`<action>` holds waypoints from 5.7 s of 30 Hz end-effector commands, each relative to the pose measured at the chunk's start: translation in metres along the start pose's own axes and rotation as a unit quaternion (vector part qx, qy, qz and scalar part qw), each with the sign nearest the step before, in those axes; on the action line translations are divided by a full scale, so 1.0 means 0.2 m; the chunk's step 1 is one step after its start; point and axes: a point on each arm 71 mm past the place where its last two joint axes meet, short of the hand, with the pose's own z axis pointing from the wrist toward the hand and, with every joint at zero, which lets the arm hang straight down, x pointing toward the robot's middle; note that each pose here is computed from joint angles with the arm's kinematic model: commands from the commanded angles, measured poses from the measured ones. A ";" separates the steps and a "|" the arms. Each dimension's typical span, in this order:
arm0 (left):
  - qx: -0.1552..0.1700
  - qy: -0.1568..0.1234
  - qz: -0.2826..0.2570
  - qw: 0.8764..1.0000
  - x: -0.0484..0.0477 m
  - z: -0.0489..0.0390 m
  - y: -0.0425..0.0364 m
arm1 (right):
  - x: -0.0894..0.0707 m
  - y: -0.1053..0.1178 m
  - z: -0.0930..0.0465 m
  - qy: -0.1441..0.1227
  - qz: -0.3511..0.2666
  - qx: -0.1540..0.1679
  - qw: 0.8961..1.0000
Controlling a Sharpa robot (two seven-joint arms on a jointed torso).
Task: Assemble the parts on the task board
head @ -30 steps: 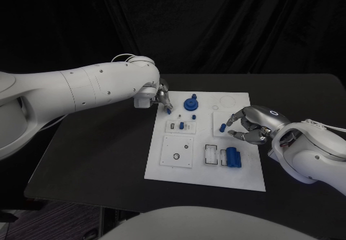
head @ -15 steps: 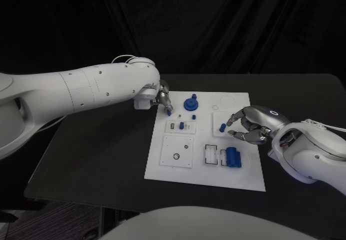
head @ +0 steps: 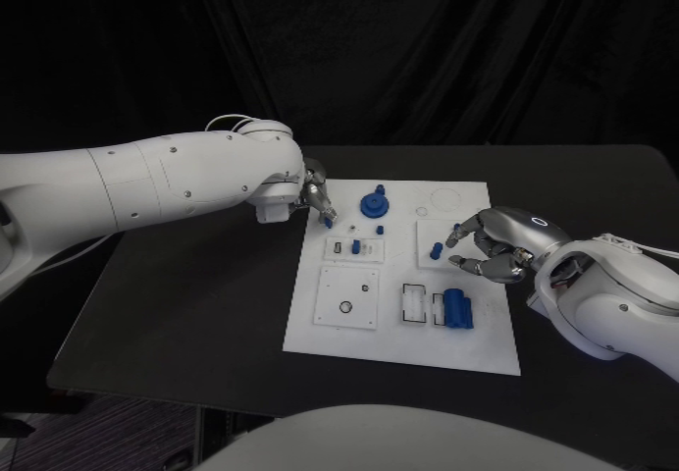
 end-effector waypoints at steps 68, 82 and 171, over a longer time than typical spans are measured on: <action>0.057 0.015 -0.068 0.996 0.202 -0.068 0.034 | 0.01 -0.01 0.00 0.005 0.009 0.012 1.000; 0.062 0.018 -0.072 0.995 0.240 -0.060 0.034 | 0.01 -0.02 0.00 0.011 0.017 0.016 1.000; 0.045 0.033 -0.042 0.998 0.299 -0.039 0.081 | 0.04 -0.02 0.01 0.037 0.034 0.027 0.998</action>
